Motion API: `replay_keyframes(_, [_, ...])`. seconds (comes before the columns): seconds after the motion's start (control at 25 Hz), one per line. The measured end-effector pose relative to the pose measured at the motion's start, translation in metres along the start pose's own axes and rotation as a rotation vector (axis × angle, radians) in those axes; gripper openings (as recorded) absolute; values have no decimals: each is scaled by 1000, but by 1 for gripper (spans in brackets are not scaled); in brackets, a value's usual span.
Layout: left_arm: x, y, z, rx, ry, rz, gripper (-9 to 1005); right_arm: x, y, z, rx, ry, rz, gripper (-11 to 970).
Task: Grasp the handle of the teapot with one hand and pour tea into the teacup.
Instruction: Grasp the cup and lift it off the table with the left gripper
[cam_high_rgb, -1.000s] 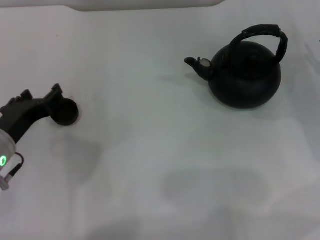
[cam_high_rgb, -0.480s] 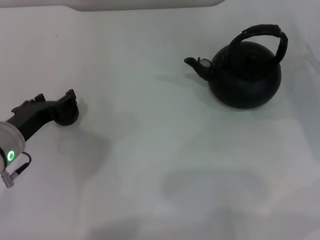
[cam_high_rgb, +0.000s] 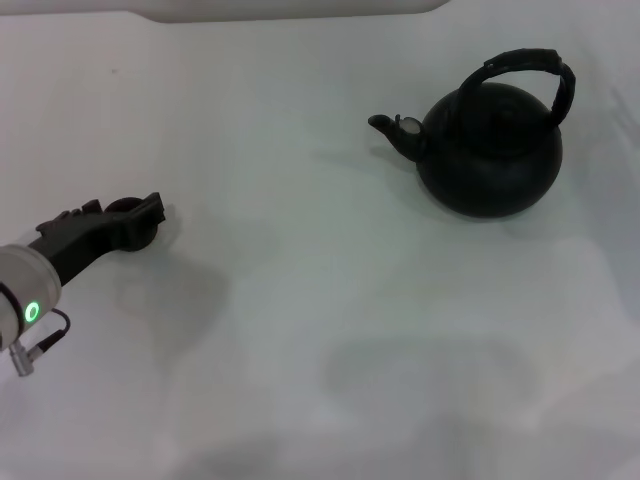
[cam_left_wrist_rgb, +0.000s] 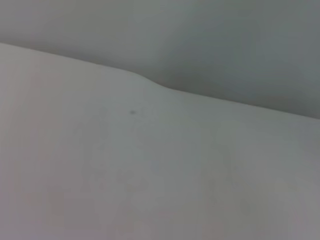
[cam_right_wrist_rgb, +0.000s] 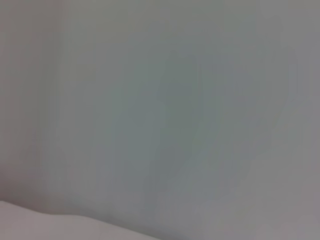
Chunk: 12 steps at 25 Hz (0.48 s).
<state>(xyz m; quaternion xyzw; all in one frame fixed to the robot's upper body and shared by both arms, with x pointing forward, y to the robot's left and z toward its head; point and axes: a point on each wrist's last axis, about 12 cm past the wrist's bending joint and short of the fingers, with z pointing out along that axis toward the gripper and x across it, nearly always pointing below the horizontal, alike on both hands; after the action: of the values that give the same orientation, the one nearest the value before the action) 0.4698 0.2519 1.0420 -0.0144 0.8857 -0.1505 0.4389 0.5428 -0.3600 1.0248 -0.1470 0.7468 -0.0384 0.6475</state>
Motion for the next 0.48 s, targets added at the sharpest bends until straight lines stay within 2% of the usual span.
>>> replay_keyframes(0.48, [1, 1, 9, 18, 46, -5, 827, -1, 0, 1, -2, -3, -5, 869])
